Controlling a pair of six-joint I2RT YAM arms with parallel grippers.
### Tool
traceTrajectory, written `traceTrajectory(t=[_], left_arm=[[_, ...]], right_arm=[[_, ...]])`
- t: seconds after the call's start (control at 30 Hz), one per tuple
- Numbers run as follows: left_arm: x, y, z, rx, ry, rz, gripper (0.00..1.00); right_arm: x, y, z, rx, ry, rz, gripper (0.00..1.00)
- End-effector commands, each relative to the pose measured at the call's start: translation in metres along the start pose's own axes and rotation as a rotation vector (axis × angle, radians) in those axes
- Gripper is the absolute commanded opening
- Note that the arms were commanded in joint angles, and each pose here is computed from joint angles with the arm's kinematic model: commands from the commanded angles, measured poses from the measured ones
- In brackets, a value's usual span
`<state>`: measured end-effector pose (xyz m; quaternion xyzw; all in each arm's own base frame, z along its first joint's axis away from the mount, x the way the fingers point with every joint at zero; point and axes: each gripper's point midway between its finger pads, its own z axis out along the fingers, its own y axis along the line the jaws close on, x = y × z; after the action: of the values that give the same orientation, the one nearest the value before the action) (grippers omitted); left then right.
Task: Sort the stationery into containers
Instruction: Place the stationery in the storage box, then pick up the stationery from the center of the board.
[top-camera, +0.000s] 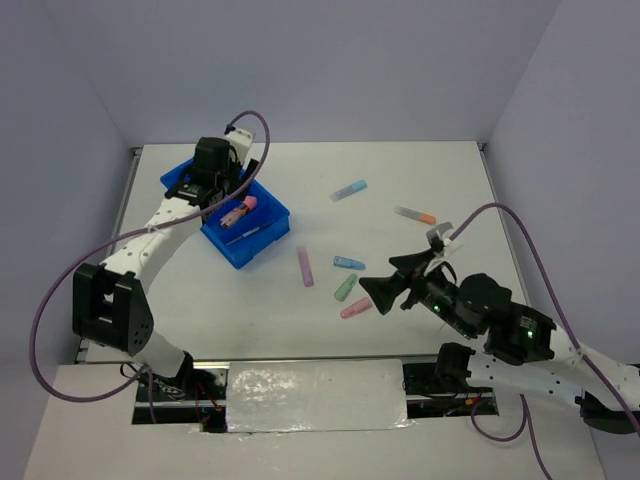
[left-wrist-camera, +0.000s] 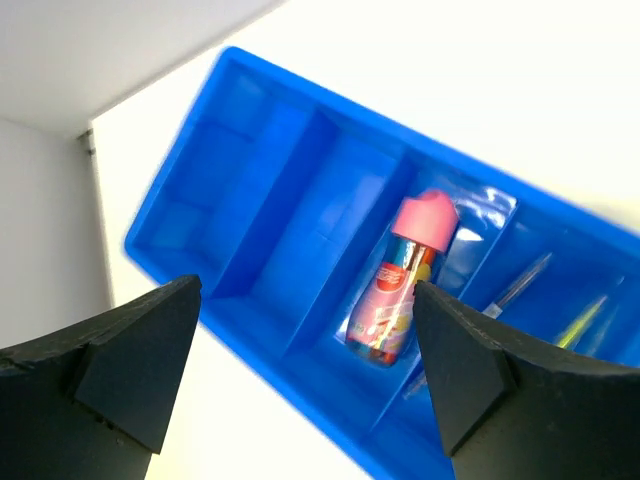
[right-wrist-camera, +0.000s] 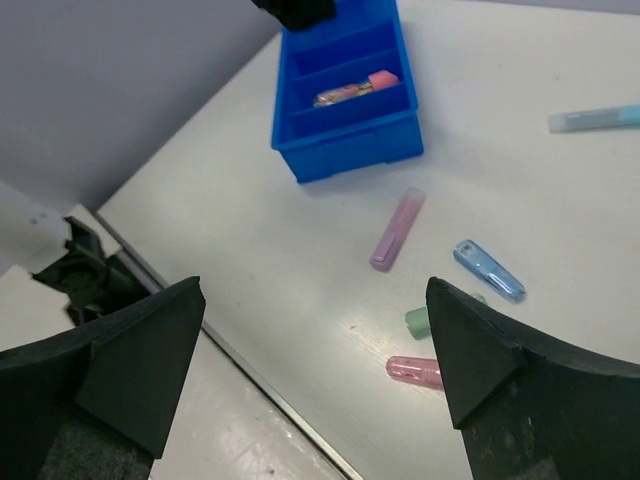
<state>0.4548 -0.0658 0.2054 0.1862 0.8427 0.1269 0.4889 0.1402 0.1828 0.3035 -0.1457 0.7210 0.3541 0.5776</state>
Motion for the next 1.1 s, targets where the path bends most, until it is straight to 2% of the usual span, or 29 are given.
traceTrajectory(t=[0.0, 0.07, 0.1, 0.17, 0.2, 0.27, 0.33, 0.37, 0.4, 0.47, 0.57, 0.67, 0.77, 0.87, 0.9, 1.07], left_arm=[[-0.046, 0.034, -0.046, -0.075, -0.086, -0.171, 0.99], [-0.070, 0.051, -0.078, -0.119, -0.159, -0.358, 0.99], [-0.075, 0.059, -0.100, -0.144, -0.184, -0.509, 0.99], [-0.078, 0.071, -0.124, -0.188, -0.214, -0.660, 0.99], [-0.080, 0.073, -0.148, -0.166, -0.245, -0.738, 0.99], [-0.066, 0.061, -0.161, -0.107, -0.243, -0.770, 0.99], [-0.066, 0.049, -0.194, 0.011, -0.305, -0.781, 0.99], [-0.048, 0.031, -0.189, 0.067, -0.280, -0.753, 0.99], [-0.054, 0.018, -0.213, 0.185, -0.355, -0.707, 0.99], [-0.040, 0.003, -0.230, 0.264, -0.402, -0.679, 0.99], [-0.004, -0.004, -0.230, 0.240, -0.364, -0.687, 0.99], [0.036, -0.010, -0.211, 0.175, -0.258, -0.700, 0.99], [0.051, -0.021, -0.203, 0.185, -0.179, -0.732, 0.99], [0.056, -0.046, -0.194, 0.289, -0.116, -0.734, 0.99], [0.059, -0.046, -0.192, 0.283, -0.098, -0.734, 0.99], [0.066, -0.035, -0.190, 0.203, -0.072, -0.738, 0.99]], right_arm=[[-0.007, -0.009, 0.018, 0.111, 0.016, -0.029, 0.99], [0.009, -0.015, 0.037, 0.162, 0.107, -0.048, 1.00], [0.015, -0.019, 0.043, 0.177, 0.137, -0.048, 1.00], [0.030, -0.037, 0.060, 0.230, 0.199, -0.036, 1.00], [0.039, -0.036, 0.066, 0.198, 0.238, -0.021, 1.00], [0.060, -0.051, 0.077, 0.239, 0.309, -0.013, 1.00], [0.082, -0.063, 0.086, 0.297, 0.381, -0.017, 1.00], [0.090, -0.067, 0.087, 0.324, 0.411, -0.010, 1.00], [0.104, -0.072, 0.093, 0.353, 0.467, -0.014, 1.00], [0.119, -0.079, 0.094, 0.408, 0.521, -0.009, 1.00], [0.140, -0.089, 0.096, 0.476, 0.565, 0.009, 1.00], [0.144, -0.099, 0.100, 0.572, 0.515, 0.082, 1.00], [0.149, -0.106, 0.103, 0.648, 0.464, 0.142, 1.00], [0.151, -0.105, 0.115, 0.641, 0.438, 0.168, 1.00], [0.155, -0.103, 0.120, 0.629, 0.454, 0.159, 1.00], [0.186, -0.121, 0.131, 0.791, 0.598, 0.112, 0.97]])
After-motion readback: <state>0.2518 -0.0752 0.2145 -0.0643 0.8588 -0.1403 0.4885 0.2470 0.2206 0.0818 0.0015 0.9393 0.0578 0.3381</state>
